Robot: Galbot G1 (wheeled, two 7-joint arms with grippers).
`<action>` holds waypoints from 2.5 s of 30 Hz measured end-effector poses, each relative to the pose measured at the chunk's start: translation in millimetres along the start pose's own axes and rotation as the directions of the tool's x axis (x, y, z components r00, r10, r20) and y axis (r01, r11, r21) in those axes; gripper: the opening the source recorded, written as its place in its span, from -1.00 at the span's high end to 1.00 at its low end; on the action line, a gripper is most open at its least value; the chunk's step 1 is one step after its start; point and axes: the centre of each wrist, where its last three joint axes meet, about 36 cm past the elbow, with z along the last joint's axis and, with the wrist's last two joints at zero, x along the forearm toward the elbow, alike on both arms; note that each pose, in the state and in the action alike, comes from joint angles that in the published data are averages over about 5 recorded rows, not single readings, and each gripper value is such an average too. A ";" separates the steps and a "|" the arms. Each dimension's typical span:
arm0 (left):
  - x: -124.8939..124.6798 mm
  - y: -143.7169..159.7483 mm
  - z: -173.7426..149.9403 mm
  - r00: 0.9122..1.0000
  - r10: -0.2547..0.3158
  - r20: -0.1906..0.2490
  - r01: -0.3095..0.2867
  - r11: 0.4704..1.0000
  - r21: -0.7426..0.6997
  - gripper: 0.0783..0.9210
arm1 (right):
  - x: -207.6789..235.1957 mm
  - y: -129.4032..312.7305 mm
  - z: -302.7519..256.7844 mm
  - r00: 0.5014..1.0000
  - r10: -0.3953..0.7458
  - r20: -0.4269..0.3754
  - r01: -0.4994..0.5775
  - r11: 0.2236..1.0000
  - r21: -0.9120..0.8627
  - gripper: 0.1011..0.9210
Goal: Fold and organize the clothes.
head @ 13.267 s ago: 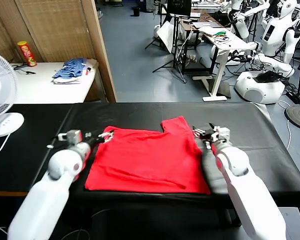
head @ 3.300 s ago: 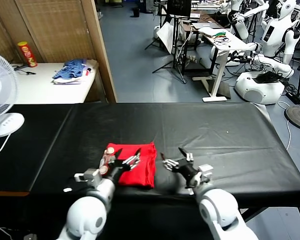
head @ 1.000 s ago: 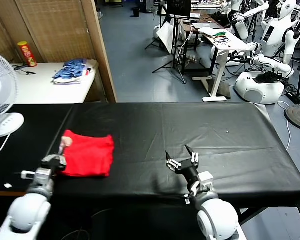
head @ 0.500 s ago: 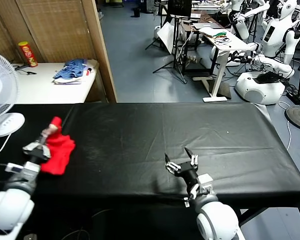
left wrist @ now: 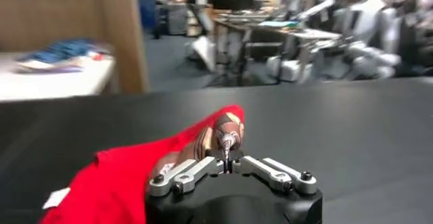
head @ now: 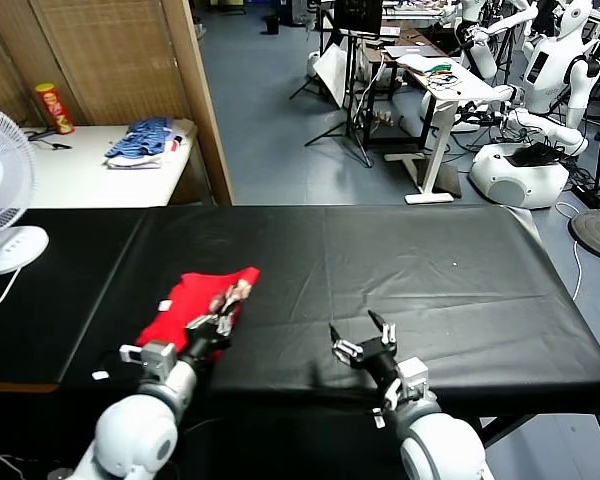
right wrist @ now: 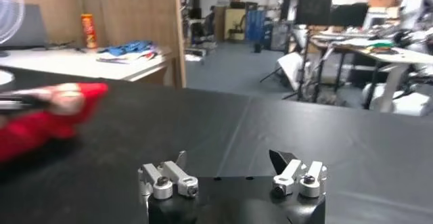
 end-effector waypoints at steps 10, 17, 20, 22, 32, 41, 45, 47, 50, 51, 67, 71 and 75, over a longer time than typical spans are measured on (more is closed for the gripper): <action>-0.6 -11.7 -5.8 0.989 0.116 0.093 -0.120 0.992 0.031 -0.51 | -20.0 7.2 1.7 0.980 -0.171 -0.101 0.158 0.979 -0.125 -0.70; 10.7 -5.0 -6.8 0.990 0.082 0.119 -0.086 0.996 0.028 -0.71 | -58.1 26.5 -2.6 0.963 -0.245 -0.111 0.204 0.935 -0.291 -0.70; 16.1 -2.1 -6.1 0.991 0.052 0.120 -0.057 0.998 0.037 -0.71 | -75.8 36.6 -2.8 0.958 -0.261 -0.119 0.208 0.918 -0.338 -0.69; 18.9 -0.3 -5.0 0.992 0.033 0.120 -0.038 0.998 0.046 -0.71 | -85.8 42.3 -2.9 0.956 -0.266 -0.125 0.207 0.911 -0.356 -0.65; 31.1 5.0 -2.6 0.992 -0.014 0.122 0.007 0.998 0.058 -0.71 | -118.5 46.0 3.8 0.955 -0.260 -0.140 0.194 0.910 -0.366 0.45; 33.4 8.6 7.1 0.991 -0.052 0.126 0.049 0.998 0.030 -0.71 | -122.5 15.4 14.7 0.980 -0.194 -0.051 0.188 0.976 -0.109 0.91; 35.6 11.3 17.0 0.989 -0.068 0.134 0.066 0.998 0.017 -0.71 | -108.1 -8.7 21.9 0.985 -0.167 -0.032 0.168 0.985 0.026 0.57; 36.9 13.1 22.8 0.988 -0.073 0.136 0.072 0.997 0.011 -0.71 | -95.3 -19.0 24.5 0.990 -0.141 -0.013 0.141 0.988 0.069 0.28; 39.0 15.5 31.8 0.987 -0.077 0.143 0.078 0.997 0.001 -0.71 | -72.0 -29.8 27.0 0.995 -0.095 0.030 0.091 0.989 0.113 -0.13; 40.0 15.9 34.7 0.986 -0.079 0.146 0.081 0.997 -0.003 -0.71 | -63.6 -32.3 27.8 0.996 -0.077 0.045 0.071 0.990 0.121 -0.25; 92.9 13.6 53.7 0.984 -0.162 0.069 0.163 0.986 -0.012 -0.71 | 99.7 -9.6 40.3 0.961 0.220 0.166 -0.229 0.973 0.036 -0.70; 115.4 11.6 60.4 0.985 -0.172 0.026 0.172 0.985 0.008 -0.71 | 128.8 3.8 42.1 0.955 0.276 0.113 -0.277 0.961 0.001 -0.70; 136.1 8.1 63.3 0.979 -0.198 -0.041 0.199 0.980 0.022 -0.71 | 149.3 12.4 44.1 0.951 0.309 0.025 -0.309 0.951 -0.007 -0.70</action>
